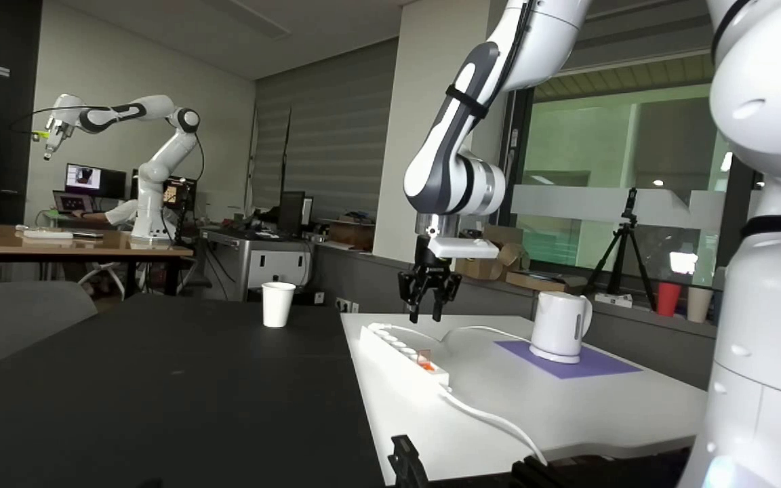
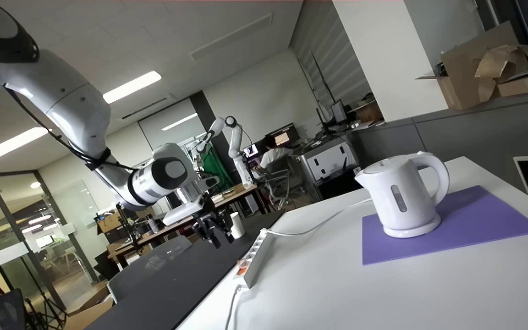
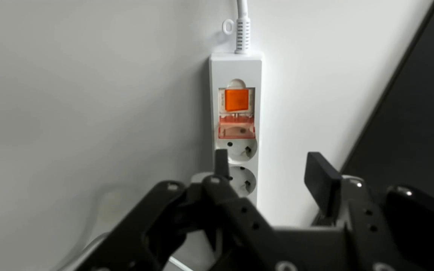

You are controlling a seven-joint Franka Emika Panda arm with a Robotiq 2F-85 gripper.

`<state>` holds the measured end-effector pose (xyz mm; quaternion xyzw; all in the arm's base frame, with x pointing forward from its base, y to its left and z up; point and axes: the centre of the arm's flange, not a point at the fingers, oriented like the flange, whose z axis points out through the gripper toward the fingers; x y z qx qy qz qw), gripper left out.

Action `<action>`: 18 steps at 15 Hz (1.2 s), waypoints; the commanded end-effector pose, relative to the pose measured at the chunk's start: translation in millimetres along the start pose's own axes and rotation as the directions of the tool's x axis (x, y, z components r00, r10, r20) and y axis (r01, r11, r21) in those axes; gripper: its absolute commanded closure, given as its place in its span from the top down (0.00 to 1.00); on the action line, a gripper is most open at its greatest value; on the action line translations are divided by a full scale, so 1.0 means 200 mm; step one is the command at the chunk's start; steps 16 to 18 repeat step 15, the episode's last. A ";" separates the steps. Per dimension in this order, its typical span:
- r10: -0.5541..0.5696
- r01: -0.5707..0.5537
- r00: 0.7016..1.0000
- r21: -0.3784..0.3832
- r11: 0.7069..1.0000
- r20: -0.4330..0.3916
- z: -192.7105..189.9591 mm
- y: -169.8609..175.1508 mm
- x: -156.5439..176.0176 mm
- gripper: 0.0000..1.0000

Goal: Turn off the main switch on the adapter

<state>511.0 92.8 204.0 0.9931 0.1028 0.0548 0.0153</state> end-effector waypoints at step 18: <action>-0.005 0.007 0.997 -0.019 1.000 0.079 -0.04 0.05 -0.02 1.00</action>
